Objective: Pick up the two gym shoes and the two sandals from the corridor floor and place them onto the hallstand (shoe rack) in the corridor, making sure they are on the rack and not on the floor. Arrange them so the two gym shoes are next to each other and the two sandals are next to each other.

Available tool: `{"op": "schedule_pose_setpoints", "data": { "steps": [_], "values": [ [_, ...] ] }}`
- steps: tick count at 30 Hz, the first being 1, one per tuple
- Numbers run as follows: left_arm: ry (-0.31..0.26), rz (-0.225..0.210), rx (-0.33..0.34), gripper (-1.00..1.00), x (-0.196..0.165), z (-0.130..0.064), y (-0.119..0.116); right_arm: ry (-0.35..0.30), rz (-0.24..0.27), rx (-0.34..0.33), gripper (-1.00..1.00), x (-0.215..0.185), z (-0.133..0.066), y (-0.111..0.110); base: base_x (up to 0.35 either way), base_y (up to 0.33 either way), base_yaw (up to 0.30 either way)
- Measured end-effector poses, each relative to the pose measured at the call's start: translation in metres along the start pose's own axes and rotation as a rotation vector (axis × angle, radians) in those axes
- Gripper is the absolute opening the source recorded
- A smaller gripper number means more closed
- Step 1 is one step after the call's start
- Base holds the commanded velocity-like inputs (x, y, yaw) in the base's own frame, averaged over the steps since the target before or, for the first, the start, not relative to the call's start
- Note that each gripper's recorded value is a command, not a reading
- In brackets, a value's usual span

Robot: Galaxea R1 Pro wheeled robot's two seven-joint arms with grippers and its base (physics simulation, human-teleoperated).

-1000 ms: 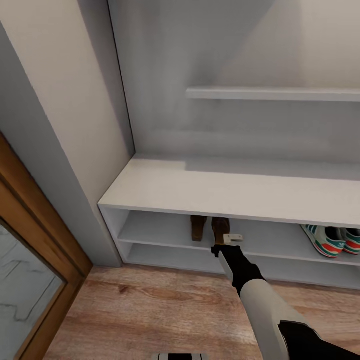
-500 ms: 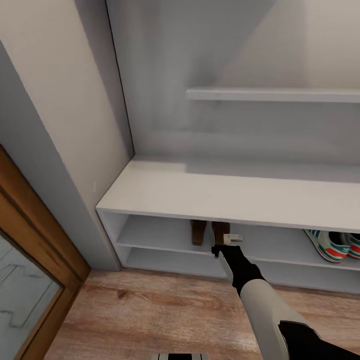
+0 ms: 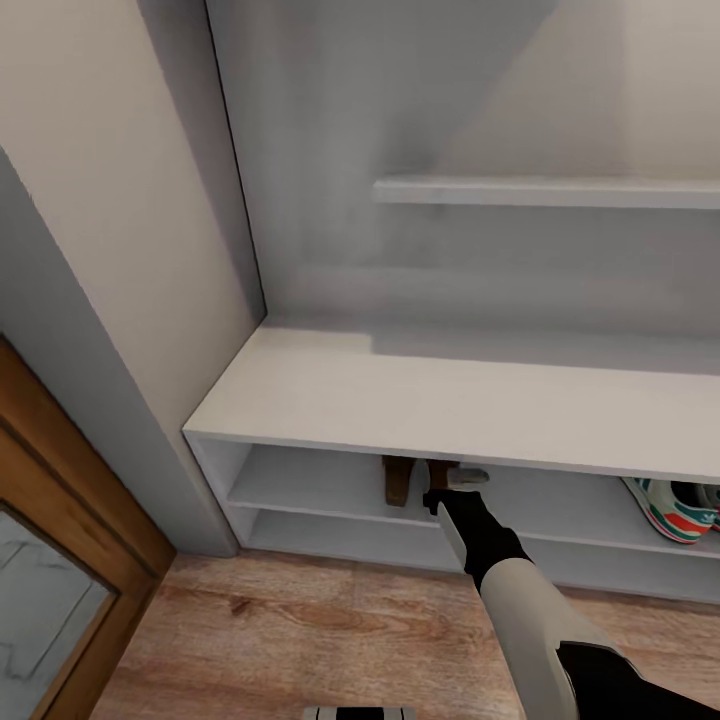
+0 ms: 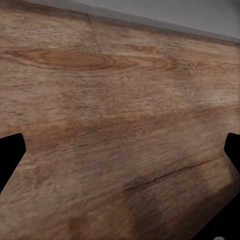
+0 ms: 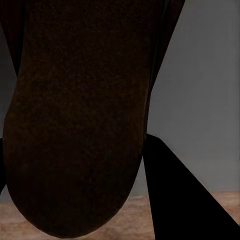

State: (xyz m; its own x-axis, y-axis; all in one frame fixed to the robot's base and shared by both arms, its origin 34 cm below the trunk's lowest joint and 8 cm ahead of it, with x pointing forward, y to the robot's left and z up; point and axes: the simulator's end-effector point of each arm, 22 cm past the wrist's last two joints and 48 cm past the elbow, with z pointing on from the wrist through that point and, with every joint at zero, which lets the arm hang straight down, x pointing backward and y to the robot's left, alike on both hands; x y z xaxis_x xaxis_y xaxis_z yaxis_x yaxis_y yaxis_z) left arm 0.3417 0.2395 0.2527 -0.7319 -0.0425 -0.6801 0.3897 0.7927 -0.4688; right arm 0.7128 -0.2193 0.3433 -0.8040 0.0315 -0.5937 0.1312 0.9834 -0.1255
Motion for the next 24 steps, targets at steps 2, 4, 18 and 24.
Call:
{"op": "schedule_pose_setpoints", "data": {
  "steps": [2,4,18,24],
  "values": [
    [0.000,0.000,0.000,1.00,0.0000,0.0000,-0.0001,0.000,0.000,0.000,-1.00,-0.0001,-0.0001,-0.0001,0.073,0.000,0.000],
    [0.000,-0.001,0.000,1.00,0.0000,0.0001,-0.0003,-0.001,0.000,0.000,-1.00,-0.0003,-0.0002,0.0000,0.153,0.000,0.000],
    [0.000,0.000,0.001,1.00,0.0001,0.0003,-0.0006,-0.002,0.001,0.001,-1.00,-0.0008,-0.0002,-0.0005,0.061,0.000,0.000],
    [0.000,0.001,0.001,1.00,-0.0001,0.0001,-0.0003,-0.002,0.002,0.000,-1.00,-0.0008,-0.0002,-0.0004,0.118,0.000,0.000]
  ]
}}
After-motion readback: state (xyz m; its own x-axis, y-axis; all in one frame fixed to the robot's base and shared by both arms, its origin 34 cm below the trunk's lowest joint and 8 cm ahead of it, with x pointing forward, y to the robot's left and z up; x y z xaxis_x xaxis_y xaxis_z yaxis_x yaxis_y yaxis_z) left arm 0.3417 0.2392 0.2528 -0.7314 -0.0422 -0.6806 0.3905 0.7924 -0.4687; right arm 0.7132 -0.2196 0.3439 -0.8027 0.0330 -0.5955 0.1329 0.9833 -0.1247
